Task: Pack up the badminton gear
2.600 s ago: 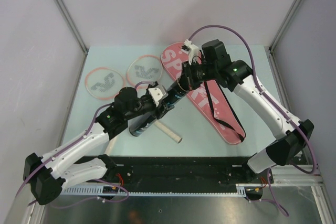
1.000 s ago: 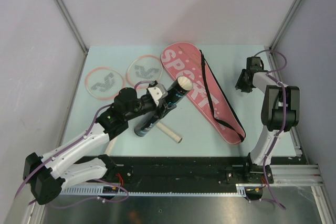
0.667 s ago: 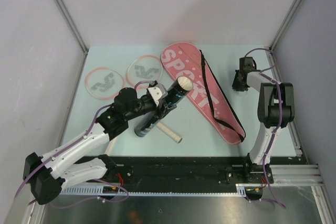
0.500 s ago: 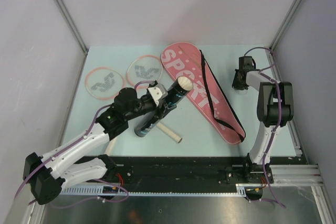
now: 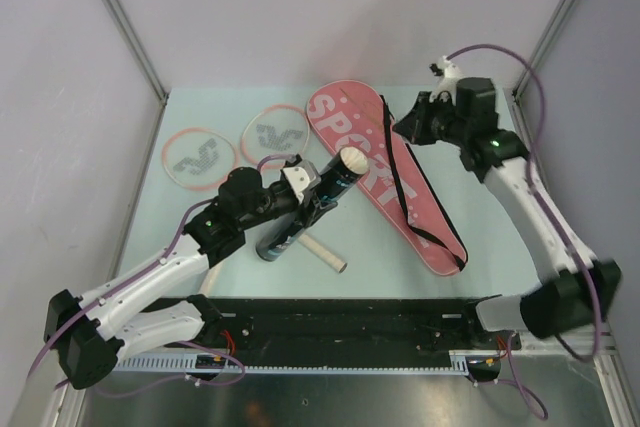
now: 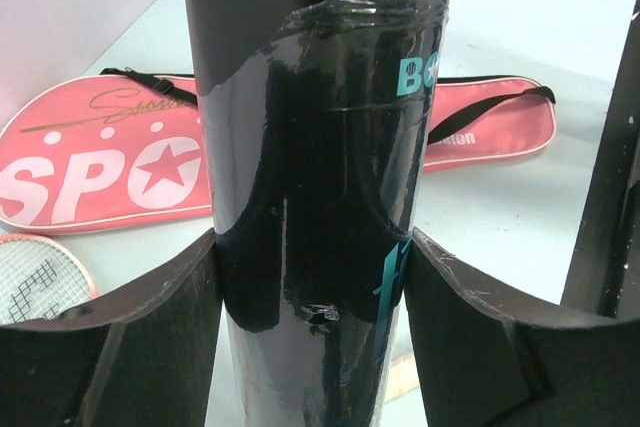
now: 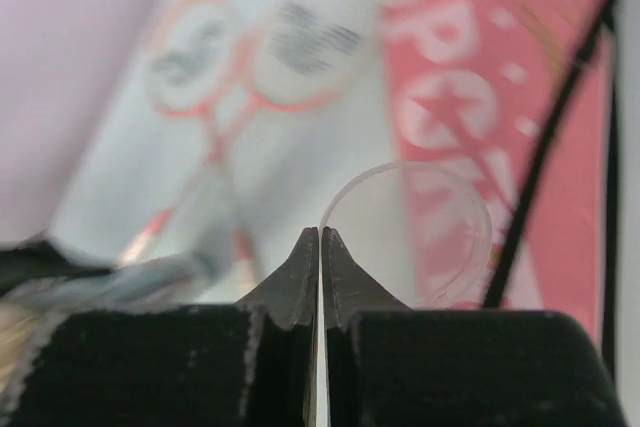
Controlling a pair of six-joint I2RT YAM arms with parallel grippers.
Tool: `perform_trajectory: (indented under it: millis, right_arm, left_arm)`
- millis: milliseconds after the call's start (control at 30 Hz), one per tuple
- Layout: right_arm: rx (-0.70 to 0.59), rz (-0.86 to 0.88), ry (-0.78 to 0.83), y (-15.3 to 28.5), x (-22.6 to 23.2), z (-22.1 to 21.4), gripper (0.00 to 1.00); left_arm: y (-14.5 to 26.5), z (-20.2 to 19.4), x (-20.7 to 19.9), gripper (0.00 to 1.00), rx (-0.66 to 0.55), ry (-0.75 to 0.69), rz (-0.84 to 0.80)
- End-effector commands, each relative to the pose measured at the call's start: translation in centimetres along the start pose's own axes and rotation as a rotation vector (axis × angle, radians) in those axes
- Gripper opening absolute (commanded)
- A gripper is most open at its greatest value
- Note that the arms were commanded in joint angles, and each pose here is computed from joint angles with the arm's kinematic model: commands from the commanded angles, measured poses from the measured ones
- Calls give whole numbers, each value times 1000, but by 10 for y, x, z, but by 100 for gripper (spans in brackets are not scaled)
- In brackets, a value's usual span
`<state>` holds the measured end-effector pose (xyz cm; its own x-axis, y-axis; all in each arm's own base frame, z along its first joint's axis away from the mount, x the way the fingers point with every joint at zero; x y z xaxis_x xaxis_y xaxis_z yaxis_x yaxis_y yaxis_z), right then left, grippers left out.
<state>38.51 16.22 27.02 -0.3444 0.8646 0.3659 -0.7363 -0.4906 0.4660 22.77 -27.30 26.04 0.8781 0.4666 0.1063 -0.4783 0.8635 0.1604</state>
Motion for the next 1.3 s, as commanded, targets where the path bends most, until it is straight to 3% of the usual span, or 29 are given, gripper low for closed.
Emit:
perform_trajectory:
  millis: [0,133,233,1267]
  right_arm:
    - [-50,369,24,79,90,17,0]
    - [-19,629,71,123,141,8,0]
    - [19,697,69,133,154,1,0]
    - [254,834,28,148,189,-43,0]
  left_arm:
    - [-3,30,-5,0,-94,-65,-43]
    - [-2,28,-9,0,-94,-87,-69]
    - [-3,26,-10,0,-89,-93,-74]
    - [-5,19,-21,0,-66,-142,-102]
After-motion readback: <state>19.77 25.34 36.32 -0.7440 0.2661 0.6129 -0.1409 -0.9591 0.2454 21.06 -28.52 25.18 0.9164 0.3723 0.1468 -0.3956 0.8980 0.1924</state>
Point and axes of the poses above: each gripper's point midway between its finger pads, its own y axis back along the fingers, its own x axis along the line the jaws close on, z = x × y, the point moved 1 cm from there along y, back along the fingers, and after that the axes turned 2 degrees about y, right-handed, at the moved point
